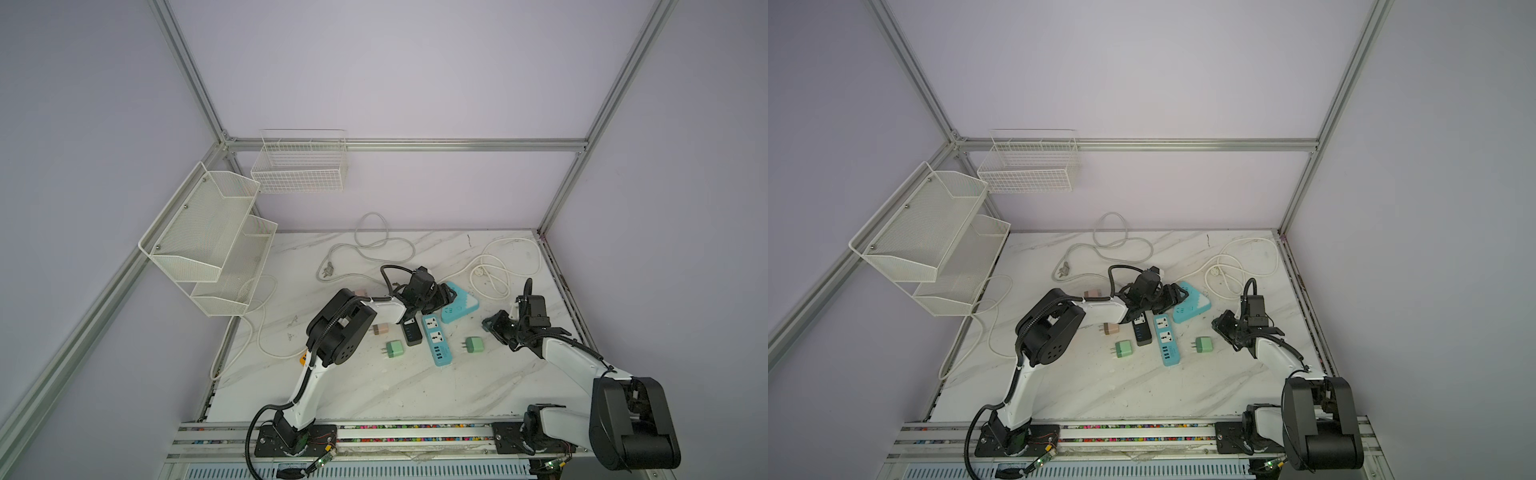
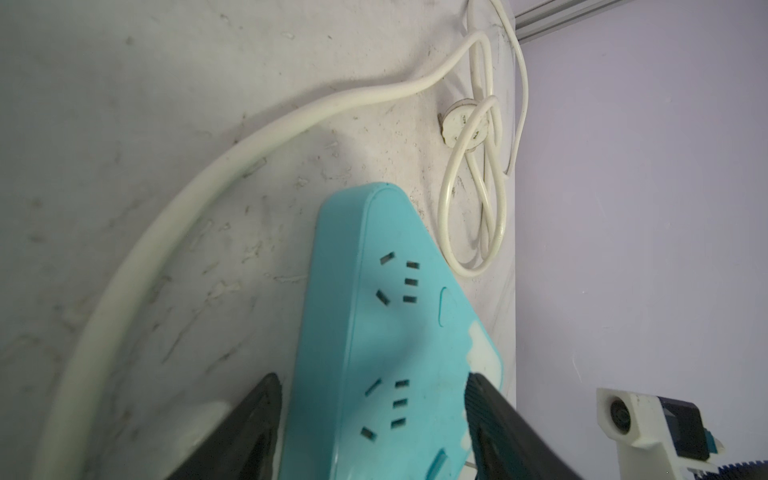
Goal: Pull the plug off the socket
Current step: 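Draw the right gripper back from the mint adapter while the left holds the strip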
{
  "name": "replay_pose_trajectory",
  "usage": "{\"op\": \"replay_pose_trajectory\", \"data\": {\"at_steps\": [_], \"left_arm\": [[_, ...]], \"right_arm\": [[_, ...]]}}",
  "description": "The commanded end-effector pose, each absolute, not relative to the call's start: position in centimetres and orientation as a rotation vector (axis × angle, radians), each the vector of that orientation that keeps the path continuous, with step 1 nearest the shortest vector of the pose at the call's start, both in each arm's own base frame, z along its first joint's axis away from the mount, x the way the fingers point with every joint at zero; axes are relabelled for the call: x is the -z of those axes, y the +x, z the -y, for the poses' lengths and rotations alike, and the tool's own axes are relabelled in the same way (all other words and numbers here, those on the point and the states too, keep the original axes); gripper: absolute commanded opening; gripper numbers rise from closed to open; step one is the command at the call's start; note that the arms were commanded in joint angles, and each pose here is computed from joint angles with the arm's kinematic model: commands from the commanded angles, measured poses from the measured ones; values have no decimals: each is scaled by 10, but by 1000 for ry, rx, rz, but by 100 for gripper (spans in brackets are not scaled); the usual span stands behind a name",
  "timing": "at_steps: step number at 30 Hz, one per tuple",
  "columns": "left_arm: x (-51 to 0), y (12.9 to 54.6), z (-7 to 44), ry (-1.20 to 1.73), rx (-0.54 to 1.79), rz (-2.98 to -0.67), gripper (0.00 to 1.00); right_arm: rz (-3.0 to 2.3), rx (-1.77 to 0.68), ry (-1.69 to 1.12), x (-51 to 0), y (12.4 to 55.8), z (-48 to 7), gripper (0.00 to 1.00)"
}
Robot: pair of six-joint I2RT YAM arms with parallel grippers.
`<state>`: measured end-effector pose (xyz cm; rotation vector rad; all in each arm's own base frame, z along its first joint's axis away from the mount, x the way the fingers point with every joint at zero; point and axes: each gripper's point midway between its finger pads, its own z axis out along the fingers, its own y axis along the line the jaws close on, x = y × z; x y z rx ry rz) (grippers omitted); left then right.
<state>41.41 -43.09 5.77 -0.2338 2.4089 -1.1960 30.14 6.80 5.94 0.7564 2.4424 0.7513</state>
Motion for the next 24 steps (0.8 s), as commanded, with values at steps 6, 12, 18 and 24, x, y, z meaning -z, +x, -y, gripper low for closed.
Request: {"op": "replay_pose_trajectory", "data": {"at_steps": [6,12,18,24], "left_arm": [[-94,424,432,-171,1141,-2365,75],[-116,425,426,-134,1106,-2330,79],[-145,420,417,-75,1081,-2285,80],[-169,404,392,-31,1005,-2262,81]], "right_arm": [[-2412,-807,775,-48,313,-67,23],[-2428,-789,816,-39,306,-64,36],[-2440,-728,866,-39,299,-57,58],[-2406,-609,834,-68,300,-42,81]]}}
